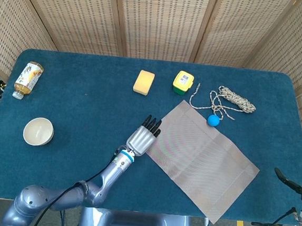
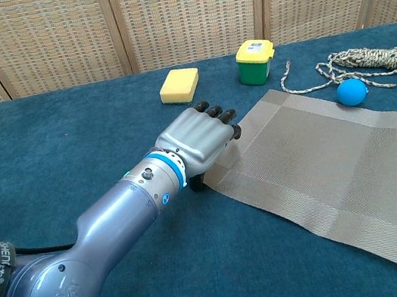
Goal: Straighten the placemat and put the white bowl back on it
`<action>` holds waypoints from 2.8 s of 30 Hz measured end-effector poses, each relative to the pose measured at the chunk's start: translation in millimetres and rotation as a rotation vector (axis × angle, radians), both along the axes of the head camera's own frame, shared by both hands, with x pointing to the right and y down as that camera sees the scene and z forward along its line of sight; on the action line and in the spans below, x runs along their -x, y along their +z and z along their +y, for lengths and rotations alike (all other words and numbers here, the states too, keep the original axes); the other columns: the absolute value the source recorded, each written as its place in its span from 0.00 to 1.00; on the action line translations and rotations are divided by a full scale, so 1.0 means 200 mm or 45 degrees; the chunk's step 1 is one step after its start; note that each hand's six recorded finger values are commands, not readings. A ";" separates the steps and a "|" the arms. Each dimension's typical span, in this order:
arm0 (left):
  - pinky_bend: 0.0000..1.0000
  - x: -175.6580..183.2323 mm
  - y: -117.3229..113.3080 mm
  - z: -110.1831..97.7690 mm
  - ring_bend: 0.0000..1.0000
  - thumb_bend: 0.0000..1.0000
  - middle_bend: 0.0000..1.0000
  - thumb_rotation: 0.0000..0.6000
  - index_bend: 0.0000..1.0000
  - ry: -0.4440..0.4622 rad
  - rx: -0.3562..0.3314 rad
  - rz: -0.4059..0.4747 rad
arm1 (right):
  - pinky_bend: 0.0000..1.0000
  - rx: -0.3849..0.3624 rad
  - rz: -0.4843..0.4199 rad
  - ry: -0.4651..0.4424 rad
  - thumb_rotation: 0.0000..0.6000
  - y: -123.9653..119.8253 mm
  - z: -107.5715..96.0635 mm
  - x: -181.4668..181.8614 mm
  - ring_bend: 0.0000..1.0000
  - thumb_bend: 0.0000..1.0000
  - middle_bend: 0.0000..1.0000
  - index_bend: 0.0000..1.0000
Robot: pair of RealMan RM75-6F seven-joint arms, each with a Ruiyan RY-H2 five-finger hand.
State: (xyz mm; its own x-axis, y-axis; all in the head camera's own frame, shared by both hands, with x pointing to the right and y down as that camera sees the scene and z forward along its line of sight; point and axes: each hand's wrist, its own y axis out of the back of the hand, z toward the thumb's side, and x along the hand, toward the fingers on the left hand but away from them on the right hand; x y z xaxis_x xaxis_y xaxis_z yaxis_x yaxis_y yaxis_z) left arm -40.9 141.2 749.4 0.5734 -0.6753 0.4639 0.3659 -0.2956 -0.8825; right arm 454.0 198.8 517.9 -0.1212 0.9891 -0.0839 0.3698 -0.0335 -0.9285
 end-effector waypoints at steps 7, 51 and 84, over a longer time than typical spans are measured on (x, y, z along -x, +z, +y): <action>0.00 -0.01 -0.06 0.00 0.00 0.38 0.00 1.00 0.46 0.016 -0.055 0.132 | 0.00 -0.012 -0.002 -0.009 1.00 -0.01 0.01 0.01 0.00 0.26 0.00 0.05; 0.00 0.45 -0.39 0.08 0.00 0.55 0.00 1.00 0.57 0.097 -0.158 0.242 | 0.00 -0.005 0.006 -0.083 1.00 -0.02 0.04 0.09 0.00 0.25 0.00 0.05; 0.00 0.89 -0.52 0.60 0.00 0.55 0.00 1.00 0.58 0.317 0.384 0.201 | 0.00 0.001 0.017 -0.134 1.00 -0.02 0.08 0.16 0.00 0.25 0.00 0.05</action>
State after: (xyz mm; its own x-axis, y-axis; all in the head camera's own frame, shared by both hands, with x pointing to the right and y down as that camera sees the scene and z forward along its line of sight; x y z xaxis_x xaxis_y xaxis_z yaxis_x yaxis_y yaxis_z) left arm -218.0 261.5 645.2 0.7817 -0.3545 0.5131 0.3262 -0.4688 -0.8209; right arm 421.8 214.5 514.7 -0.0178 0.9963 -0.0838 0.3519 -0.0722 -0.9333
